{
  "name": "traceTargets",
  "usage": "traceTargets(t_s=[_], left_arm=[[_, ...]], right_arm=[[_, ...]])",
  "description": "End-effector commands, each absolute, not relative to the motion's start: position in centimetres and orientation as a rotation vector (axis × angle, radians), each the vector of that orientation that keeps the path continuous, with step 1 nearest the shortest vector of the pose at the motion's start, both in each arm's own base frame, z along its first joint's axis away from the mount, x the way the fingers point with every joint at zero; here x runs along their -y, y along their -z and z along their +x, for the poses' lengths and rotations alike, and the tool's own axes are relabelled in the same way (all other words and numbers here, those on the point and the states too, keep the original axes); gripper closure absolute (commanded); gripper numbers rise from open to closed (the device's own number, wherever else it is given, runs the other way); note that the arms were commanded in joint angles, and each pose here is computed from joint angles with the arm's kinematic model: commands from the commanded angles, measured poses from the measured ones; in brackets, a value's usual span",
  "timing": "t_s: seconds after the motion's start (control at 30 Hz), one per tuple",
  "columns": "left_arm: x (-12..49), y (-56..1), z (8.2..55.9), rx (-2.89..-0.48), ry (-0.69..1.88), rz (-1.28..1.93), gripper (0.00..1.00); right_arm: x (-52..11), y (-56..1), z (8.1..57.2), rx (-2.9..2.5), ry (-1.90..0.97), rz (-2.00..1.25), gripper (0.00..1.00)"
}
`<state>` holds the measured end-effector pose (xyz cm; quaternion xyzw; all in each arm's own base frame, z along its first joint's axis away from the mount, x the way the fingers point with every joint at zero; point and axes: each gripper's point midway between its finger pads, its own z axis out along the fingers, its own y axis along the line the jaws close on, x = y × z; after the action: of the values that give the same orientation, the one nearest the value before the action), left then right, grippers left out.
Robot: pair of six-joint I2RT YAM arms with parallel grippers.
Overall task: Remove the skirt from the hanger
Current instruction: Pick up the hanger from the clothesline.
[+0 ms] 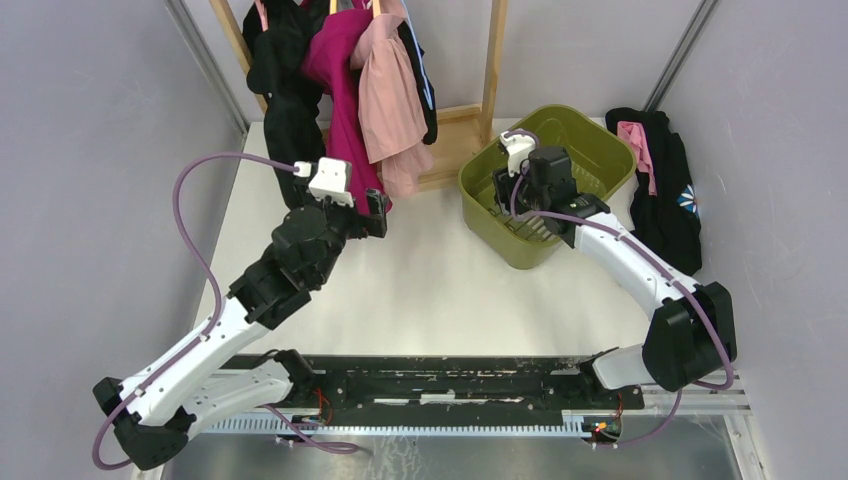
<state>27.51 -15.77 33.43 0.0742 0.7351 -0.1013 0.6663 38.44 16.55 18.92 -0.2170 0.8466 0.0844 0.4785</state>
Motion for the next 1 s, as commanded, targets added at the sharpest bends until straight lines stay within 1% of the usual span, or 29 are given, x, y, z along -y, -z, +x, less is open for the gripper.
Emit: traceTargets(t_s=[0.0,0.17,0.37,0.43,0.6,0.67,0.77,0.9,0.97], left_arm=[[16.0,-37.2,27.8,-1.574,0.224,0.192,0.00],[15.2,-39.7,28.5,-1.535,0.171,0.144,0.00],[15.3,-44.2,28.4,-1.447,0.215,0.119,0.03],[15.0,-44.1,28.3,-1.447,0.213,0.112,0.04],[14.5,-41.7,28.5,-1.479,0.168,0.095,0.07],[14.3,-42.2,28.5,-1.474,0.159,0.094,0.08],[13.2,-44.8,28.5,-1.423,0.116,0.066,0.10],[11.8,-48.8,28.9,-1.348,0.029,0.036,0.05],[11.8,-49.8,29.7,-1.347,-0.009,0.041,0.05]], right_arm=[[-16.9,-21.4,39.6,-1.988,-0.197,-0.509,0.43],[-16.9,-21.5,39.6,-1.987,-0.196,-0.504,0.43],[-17.1,-22.2,39.9,-1.978,-0.204,-0.493,0.43],[-17.3,-23.2,40.0,-1.968,-0.214,-0.489,0.43],[-18.4,-27.1,40.8,-1.895,-0.247,-0.486,0.43],[-18.7,-28.2,41.1,-1.881,-0.251,-0.485,0.44],[-19.0,-29.2,41.3,-1.871,-0.255,-0.480,0.44],[-19.3,-28.2,41.1,-1.885,-0.266,-0.470,0.44],[-19.4,-27.6,40.9,-1.894,-0.273,-0.470,0.44]])
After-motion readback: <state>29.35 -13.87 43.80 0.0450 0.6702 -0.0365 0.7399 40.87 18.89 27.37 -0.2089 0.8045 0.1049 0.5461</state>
